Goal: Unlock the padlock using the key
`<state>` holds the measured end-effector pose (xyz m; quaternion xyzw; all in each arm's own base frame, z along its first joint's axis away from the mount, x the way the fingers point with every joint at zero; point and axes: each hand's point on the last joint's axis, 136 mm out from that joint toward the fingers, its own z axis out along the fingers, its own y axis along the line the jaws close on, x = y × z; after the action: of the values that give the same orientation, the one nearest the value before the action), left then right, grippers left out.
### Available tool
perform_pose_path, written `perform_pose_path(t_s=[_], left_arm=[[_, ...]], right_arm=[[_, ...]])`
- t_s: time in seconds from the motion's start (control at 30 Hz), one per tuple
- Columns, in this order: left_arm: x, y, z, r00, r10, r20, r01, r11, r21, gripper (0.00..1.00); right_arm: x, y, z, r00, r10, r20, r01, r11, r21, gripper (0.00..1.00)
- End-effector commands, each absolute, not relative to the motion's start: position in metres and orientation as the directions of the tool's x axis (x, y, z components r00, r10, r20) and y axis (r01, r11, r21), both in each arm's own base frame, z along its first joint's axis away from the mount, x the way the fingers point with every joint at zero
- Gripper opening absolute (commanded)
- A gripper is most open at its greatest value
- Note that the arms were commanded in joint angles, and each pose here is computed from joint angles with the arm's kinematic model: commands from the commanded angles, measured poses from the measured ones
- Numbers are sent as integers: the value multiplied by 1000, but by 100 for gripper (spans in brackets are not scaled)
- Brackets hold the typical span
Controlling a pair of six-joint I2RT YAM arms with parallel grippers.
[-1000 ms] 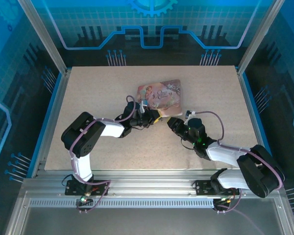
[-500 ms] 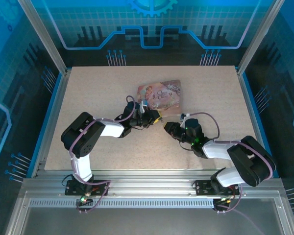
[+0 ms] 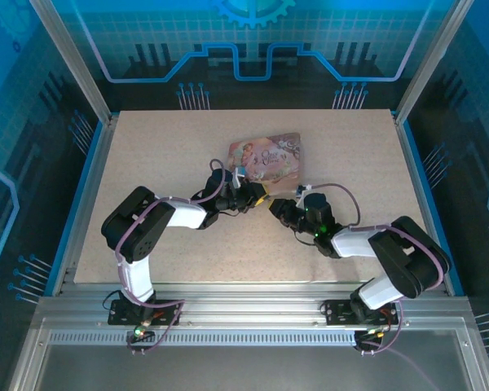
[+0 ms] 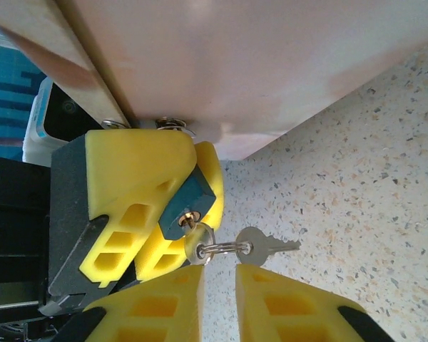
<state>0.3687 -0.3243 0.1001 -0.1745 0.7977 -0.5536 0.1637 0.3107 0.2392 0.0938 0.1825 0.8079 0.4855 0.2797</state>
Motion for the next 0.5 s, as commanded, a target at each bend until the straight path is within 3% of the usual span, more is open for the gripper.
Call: perform_pose_path(t_s=[0.0, 0.3, 0.47], left_arm=[[352, -333, 96, -910, -414, 15, -155, 308, -939, 9], [345, -340, 94, -922, -386, 27, -155, 306, -939, 8], [340, -345, 93, -930, -366, 32, -152, 306, -940, 8]], right_arm=[[327, 239, 108, -751, 593, -291, 2, 442, 897, 17], [338, 245, 107, -754, 593, -282, 1, 430, 903, 4], [345, 250, 114, -753, 589, -294, -21, 424, 905, 3]])
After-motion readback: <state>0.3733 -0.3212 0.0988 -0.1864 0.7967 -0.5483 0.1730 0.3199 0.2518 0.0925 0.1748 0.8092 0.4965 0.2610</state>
